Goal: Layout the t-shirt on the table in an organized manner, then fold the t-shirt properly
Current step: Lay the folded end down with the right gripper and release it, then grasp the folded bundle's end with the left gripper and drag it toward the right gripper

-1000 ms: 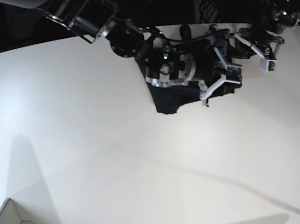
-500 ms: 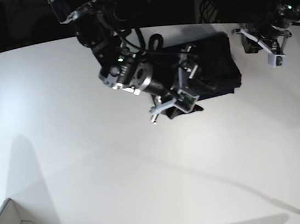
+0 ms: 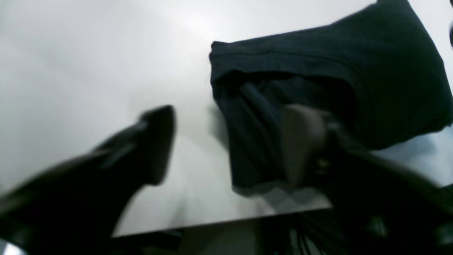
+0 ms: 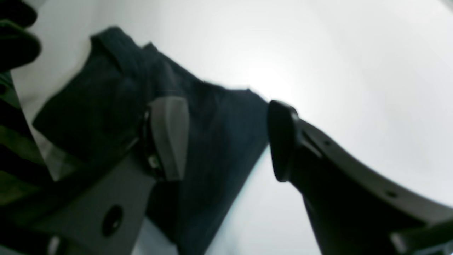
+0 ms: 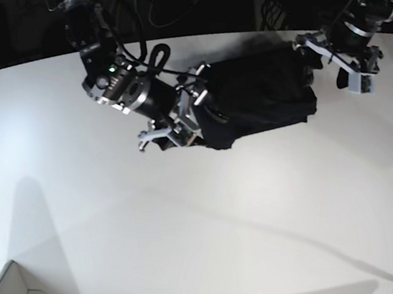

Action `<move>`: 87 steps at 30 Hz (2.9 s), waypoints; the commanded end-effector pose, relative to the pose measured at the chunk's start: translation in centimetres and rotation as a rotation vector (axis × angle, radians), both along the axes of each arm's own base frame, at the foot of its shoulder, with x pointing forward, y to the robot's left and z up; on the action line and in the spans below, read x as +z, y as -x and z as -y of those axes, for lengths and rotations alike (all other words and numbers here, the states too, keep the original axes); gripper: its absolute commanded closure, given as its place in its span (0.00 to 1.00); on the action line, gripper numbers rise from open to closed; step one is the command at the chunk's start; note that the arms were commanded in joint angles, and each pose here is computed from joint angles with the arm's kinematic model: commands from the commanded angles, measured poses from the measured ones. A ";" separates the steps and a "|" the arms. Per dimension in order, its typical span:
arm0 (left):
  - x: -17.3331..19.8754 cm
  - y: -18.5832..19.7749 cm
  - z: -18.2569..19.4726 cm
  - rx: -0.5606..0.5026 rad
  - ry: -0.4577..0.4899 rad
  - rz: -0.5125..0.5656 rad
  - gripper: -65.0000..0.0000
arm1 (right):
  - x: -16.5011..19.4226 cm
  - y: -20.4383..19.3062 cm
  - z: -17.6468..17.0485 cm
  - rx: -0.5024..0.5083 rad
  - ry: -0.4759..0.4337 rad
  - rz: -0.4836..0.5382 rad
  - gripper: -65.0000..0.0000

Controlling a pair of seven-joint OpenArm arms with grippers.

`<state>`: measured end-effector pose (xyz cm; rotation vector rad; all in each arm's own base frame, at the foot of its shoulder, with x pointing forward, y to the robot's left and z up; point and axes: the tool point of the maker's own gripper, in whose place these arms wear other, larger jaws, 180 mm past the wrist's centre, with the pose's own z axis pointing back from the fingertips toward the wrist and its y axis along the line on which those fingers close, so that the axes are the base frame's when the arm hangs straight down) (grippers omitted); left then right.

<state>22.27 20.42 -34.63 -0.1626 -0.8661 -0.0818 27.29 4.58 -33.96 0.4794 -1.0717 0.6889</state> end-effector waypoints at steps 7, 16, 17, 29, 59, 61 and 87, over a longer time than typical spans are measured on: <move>-1.5 -2.7 0.2 0.029 0.100 0.015 0.15 | 0.4 1.2 2.7 0.001 0.031 0.033 0.44; -3.6 -4.9 0.9 0.044 0.194 -0.011 0.16 | -1.0 2.4 6.2 -0.053 0.089 -0.002 0.44; -3.7 -5.1 0.9 0.044 0.200 -0.010 0.16 | -1.1 2.4 6.5 -0.061 0.092 -0.006 0.44; -3.2 -6.3 2.7 0.046 0.263 0.022 0.35 | -1.7 2.6 8.1 -0.103 0.112 -0.024 0.44; -4.0 -7.2 -2.4 0.160 0.266 0.012 1.00 | -1.5 2.0 9.2 -0.131 0.122 -0.014 0.44; -4.9 -6.9 -2.4 0.161 0.272 -0.014 0.99 | -1.5 1.9 9.2 -0.131 0.122 -0.012 0.44; -2.7 -3.3 -3.7 0.151 0.226 0.027 0.29 | 0.1 1.8 9.0 -0.129 0.115 0.030 0.44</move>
